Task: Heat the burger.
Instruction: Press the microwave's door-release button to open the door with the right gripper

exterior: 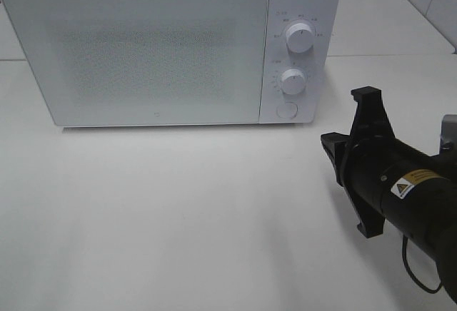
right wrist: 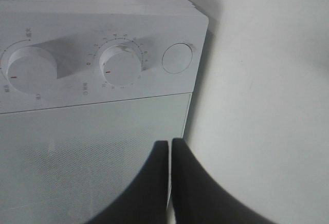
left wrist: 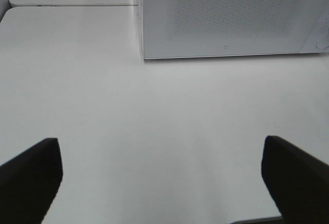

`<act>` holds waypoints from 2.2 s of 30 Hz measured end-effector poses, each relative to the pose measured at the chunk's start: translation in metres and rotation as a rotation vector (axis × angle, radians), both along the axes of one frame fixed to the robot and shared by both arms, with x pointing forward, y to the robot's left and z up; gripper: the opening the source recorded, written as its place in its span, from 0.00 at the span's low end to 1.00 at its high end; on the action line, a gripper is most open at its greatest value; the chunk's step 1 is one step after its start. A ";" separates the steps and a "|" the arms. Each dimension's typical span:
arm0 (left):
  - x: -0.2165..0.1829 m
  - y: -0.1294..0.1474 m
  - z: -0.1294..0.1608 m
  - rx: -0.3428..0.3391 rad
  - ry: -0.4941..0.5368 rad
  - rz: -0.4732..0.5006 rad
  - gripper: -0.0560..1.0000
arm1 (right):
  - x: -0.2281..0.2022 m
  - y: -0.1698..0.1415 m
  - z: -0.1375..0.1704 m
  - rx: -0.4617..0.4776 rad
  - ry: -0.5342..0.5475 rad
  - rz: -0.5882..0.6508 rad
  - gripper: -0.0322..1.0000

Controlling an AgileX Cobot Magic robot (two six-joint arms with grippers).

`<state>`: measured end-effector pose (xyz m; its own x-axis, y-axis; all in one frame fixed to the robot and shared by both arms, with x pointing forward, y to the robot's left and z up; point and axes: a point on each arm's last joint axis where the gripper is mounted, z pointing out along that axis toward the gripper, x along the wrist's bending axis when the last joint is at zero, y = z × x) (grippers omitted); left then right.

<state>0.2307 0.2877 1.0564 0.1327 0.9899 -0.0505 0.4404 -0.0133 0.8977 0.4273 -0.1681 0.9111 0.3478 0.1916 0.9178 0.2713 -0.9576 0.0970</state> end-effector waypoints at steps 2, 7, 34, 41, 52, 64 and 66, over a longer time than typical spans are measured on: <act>0.000 0.000 0.000 0.000 0.000 0.000 0.97 | 0.000 0.000 0.000 0.000 0.003 0.000 0.04; 0.000 0.000 0.000 0.000 0.000 0.000 0.97 | 0.003 0.003 -0.003 -0.001 0.008 -0.003 0.04; 0.000 0.000 0.000 0.000 0.000 0.000 0.97 | 0.058 0.029 -0.034 0.050 0.170 -0.109 0.04; 0.000 0.000 0.000 0.000 0.000 0.000 0.97 | 0.078 0.028 -0.029 0.048 0.159 -0.131 0.04; 0.000 0.000 0.000 0.000 0.000 0.000 0.97 | 0.103 0.031 -0.034 0.011 0.170 -0.126 0.04; 0.000 0.000 0.000 0.000 0.000 0.000 0.97 | 0.127 0.043 -0.047 0.025 0.167 -0.141 0.04; 0.000 0.000 0.000 0.000 0.000 0.000 0.97 | 0.132 0.046 -0.049 0.028 0.165 -0.140 0.04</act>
